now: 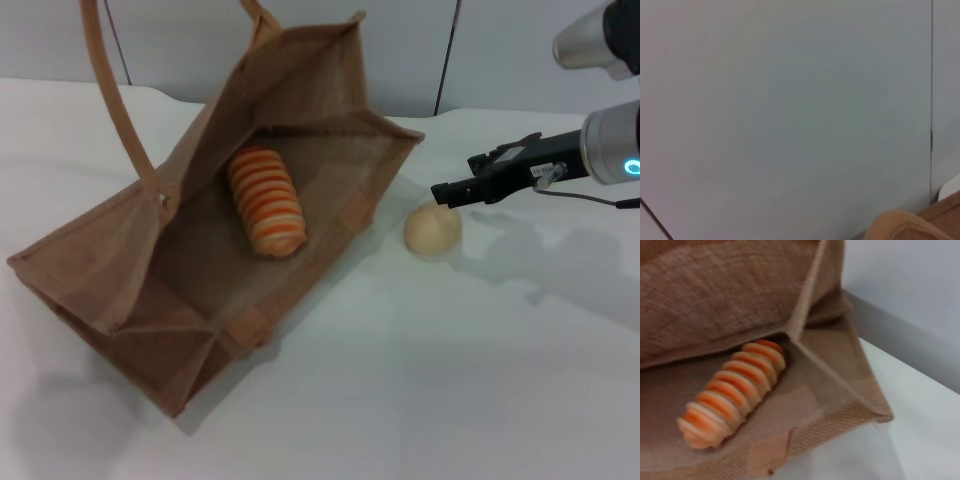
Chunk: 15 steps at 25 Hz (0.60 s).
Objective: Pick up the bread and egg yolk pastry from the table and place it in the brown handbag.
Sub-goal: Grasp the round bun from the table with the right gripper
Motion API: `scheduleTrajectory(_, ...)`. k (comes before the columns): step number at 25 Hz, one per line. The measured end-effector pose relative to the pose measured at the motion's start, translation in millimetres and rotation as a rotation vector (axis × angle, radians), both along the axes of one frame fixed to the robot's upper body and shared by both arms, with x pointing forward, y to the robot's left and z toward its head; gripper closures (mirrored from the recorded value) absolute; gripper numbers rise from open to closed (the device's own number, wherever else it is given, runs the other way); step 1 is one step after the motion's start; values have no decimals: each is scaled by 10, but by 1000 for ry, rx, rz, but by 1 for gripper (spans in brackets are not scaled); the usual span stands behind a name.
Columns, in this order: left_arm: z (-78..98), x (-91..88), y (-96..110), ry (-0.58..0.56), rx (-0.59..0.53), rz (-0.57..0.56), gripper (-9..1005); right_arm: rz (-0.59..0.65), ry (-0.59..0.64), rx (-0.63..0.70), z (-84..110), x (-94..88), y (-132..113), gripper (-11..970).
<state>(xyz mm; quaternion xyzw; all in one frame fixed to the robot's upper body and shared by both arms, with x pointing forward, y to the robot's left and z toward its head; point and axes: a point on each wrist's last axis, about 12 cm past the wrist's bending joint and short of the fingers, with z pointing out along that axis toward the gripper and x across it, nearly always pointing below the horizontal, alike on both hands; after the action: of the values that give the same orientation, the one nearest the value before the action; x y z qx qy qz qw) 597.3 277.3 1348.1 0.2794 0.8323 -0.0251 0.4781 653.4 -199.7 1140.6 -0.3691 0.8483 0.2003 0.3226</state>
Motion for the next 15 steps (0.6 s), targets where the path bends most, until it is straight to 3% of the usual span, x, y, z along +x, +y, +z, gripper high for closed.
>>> scheduleTrajectory(15,31,18,-44,-8,11,-6,877,-8,43,-83,-246,54,191,100)
